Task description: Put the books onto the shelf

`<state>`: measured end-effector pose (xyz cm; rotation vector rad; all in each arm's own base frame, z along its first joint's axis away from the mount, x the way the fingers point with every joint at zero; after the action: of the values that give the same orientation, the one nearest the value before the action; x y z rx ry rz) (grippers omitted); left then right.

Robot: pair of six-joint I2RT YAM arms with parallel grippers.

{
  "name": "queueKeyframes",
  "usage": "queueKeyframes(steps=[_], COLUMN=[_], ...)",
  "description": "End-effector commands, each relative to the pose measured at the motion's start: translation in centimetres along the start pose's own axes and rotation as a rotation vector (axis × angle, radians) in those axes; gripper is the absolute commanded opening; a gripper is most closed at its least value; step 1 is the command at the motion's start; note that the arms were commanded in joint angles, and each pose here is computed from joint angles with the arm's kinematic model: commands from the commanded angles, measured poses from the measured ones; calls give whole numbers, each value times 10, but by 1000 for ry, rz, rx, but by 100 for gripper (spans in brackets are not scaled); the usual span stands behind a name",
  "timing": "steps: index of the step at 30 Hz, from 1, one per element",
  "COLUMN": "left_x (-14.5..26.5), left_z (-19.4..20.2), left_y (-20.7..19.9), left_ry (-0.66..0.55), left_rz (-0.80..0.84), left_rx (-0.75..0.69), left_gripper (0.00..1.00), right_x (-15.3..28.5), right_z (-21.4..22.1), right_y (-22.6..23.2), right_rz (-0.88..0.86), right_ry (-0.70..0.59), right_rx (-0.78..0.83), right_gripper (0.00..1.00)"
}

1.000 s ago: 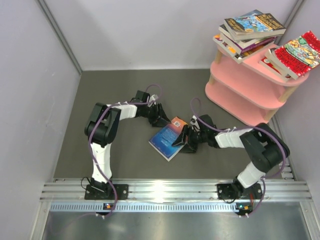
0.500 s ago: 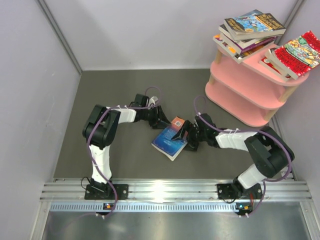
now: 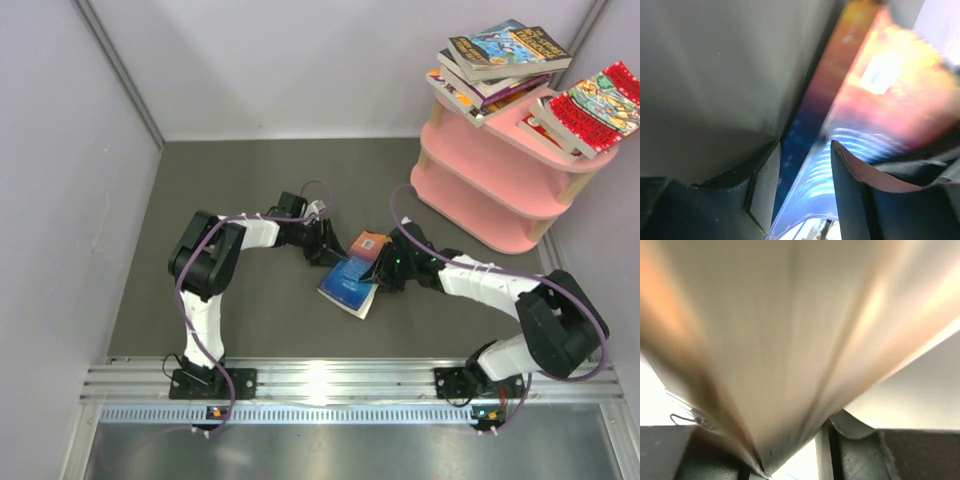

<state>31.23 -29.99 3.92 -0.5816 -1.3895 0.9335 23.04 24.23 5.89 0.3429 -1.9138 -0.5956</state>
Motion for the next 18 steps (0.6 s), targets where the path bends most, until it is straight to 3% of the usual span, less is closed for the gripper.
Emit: queueKeyframes(steps=[1,7,11,13,14,18], left_x=[6,48,63,65,65,62], left_z=[25,-9,-16,-16,-14,-9], left_y=[43,34,35,35,37,43], left_ry=[60,-76,-106,-111,-110,-101], left_rz=[-193,-202,-221,-226,-229,-222], left_rx=[74,44,40,30,34,49], left_gripper=[52,52,52,52,52,51], right_x=[49,151,250,281,320,402], right_z=[-64,-107,-138,-148,-158,-176], right_y=[52,119,153,160,165,170], right_rz=[-47,-134,-140,-115,-96,-70], right_ry=[-254,-420,-566,-612,-684,-856], right_rx=[197,381,485,547,567,563], right_gripper=[0,0,0,0,0,0])
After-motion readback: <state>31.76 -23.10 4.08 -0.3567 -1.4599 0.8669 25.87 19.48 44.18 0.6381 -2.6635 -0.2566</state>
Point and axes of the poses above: each gripper's point midway between its finger pads, its own x axis back along the fingers, its own y axis along the line the jaws close on, z = x × y, the point moved 1 cm from there along x, back along the fingers, and after that the axes turned 12 degrees about x, right-handed, at the moved point
